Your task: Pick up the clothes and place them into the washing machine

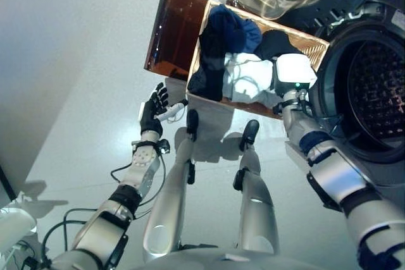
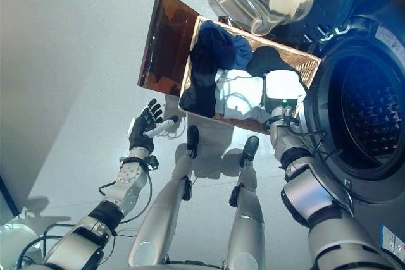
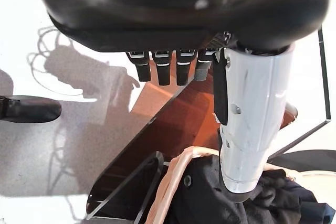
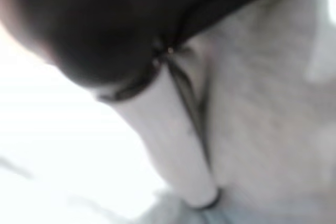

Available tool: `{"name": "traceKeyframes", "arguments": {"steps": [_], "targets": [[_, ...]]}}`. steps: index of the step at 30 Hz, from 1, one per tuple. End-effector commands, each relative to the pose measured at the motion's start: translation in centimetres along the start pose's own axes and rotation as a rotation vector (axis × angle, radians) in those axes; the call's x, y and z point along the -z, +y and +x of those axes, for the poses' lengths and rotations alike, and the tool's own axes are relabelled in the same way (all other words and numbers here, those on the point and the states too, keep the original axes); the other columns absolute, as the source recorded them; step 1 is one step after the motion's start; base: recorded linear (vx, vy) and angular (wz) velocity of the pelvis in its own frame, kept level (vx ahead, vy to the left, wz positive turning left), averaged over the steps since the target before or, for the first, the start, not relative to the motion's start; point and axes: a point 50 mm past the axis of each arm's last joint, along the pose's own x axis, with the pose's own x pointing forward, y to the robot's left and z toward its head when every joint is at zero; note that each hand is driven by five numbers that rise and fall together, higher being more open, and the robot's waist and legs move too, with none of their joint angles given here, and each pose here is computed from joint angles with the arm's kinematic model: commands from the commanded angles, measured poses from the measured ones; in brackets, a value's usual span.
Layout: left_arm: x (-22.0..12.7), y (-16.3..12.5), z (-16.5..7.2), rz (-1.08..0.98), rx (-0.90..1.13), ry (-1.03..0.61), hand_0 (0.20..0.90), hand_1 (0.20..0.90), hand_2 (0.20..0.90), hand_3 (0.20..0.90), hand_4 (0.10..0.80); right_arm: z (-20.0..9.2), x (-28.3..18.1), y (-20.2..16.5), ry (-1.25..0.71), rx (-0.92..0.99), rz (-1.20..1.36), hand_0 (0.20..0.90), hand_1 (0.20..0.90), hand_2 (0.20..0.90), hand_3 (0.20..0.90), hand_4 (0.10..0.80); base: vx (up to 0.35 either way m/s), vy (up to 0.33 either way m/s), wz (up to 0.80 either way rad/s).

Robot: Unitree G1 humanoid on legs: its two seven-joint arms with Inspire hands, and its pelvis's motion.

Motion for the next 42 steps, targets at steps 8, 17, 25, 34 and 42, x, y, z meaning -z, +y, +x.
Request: {"name": "traceKeyframes", "arguments": {"steps": [8,17,25,34,42], "targets": [[-2.8,0.3,0.3,-0.013,0.005,-0.152,0.9,0.9,0.9,0.9,0.8,0.2,2.7,-0.4,0.099,-0.046,-0.056,0.2,0.2,0.2,0.2,0.3,0.0,0.0,0.0],[-0.1,2.3,0.1,0.004,-0.113,-0.03,0.9,0.9,0.9,0.9,0.8,-0.9,2.4,0.9,0.115,-0.059,0.096,0.2,0.2,0.2,0.2,0.3,0.023,-0.04,-0.01],[1.5,4.0,-0.4,0.022,-0.196,0.04,0.9,0.9,0.9,0.9,0.8,-2.5,1.5,2.4,0.089,-0.064,0.211,0.2,0.2,0.2,0.2,0.3,0.031,-0.051,-0.05],[3.2,6.1,-1.9,0.032,-0.298,0.102,0.9,0.9,0.9,0.9,0.8,-6.0,0.9,4.0,0.139,-0.023,0.551,0.2,0.2,0.2,0.2,0.3,0.041,-0.042,-0.05],[3.8,7.9,-2.9,0.02,-0.382,0.118,0.9,0.9,0.9,0.9,0.8,-9.7,1.3,4.9,0.345,0.014,1.272,0.2,0.2,0.2,0.2,0.3,0.017,-0.026,-0.09]]}}
